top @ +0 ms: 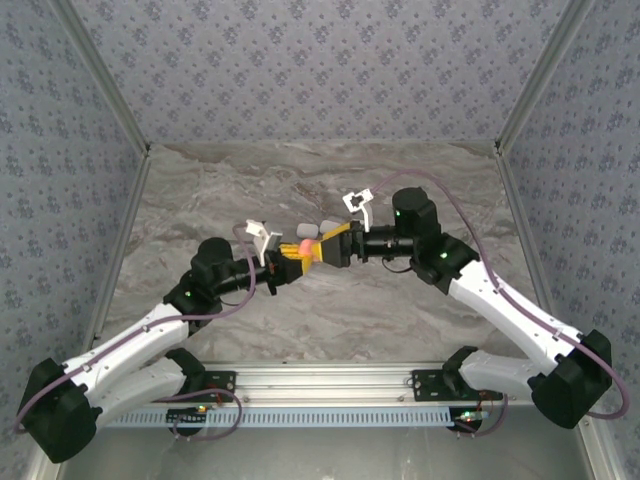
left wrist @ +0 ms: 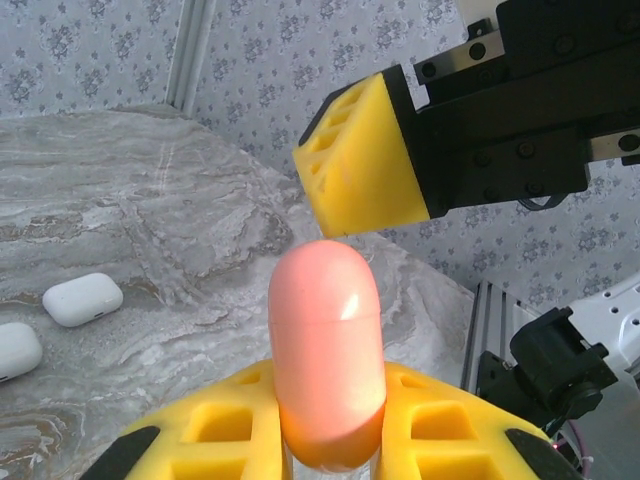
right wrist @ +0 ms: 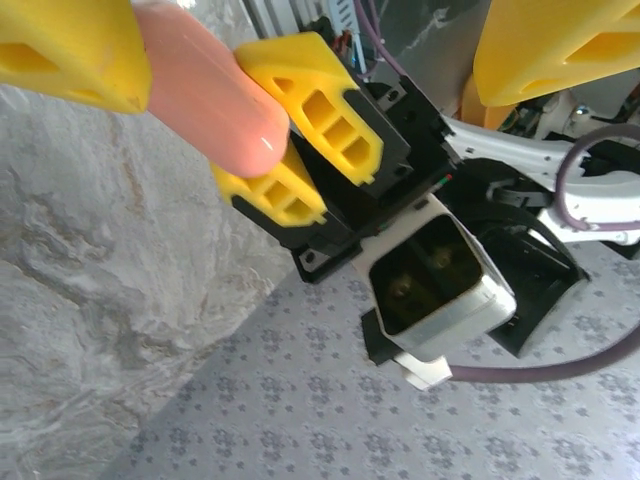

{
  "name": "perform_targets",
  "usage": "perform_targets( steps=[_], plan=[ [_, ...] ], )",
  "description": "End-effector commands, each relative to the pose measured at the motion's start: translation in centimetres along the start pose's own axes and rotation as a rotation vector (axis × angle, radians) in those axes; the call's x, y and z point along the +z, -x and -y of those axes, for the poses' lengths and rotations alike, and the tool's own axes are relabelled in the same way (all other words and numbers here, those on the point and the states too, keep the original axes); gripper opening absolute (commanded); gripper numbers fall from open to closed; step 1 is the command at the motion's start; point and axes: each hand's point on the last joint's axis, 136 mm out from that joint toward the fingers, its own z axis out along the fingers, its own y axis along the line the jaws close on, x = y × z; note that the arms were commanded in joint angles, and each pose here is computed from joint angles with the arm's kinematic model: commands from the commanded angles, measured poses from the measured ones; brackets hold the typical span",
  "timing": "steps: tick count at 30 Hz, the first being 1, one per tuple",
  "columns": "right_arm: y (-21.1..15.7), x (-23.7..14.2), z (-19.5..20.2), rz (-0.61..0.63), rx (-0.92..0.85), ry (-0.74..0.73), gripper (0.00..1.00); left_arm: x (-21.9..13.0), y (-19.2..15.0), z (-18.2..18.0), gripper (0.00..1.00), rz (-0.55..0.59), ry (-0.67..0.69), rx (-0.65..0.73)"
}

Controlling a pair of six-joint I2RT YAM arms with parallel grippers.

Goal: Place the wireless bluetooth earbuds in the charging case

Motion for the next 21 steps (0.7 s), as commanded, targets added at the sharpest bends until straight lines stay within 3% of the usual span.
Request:
perform_targets(
  steps=[1,6,12,17,19,21],
  plan=[
    [0.8,-1.3,1.1,0.026,-0.058,-0.144,0.85,-0.1,1.4,-0.1,0.00,0.035,0.026,0.015],
    [2.0,-5.3,4.9,0.141,-0.085,-0.435,0.88,-0.5,0.2,-3.8,0.00,0.002,0.171,-0.075],
    [-0.8,-8.3,9.5,0.088,-0.001,-0.711,0.90,-1.0,-1.6,-9.6,0.00,-0.042,0.261,-0.239],
    [-2.8,-8.8,11.2,0.068,0.063,-0.769,0.91,-0.8,-3.2,-14.7,0.00,-0.108,0.344,-0.318],
    [-3.1,-8.8,11.4,0.066,0.071,-0.770,1.00,-0.7,-4.1,-16.9,0.00,-0.134,0.380,-0.345],
    [-3.3,-8.9,11.4,0.061,0.073,-0.773,1.00,-0.6,-4.8,-19.1,0.00,-0.154,0.416,-0.378]
  ],
)
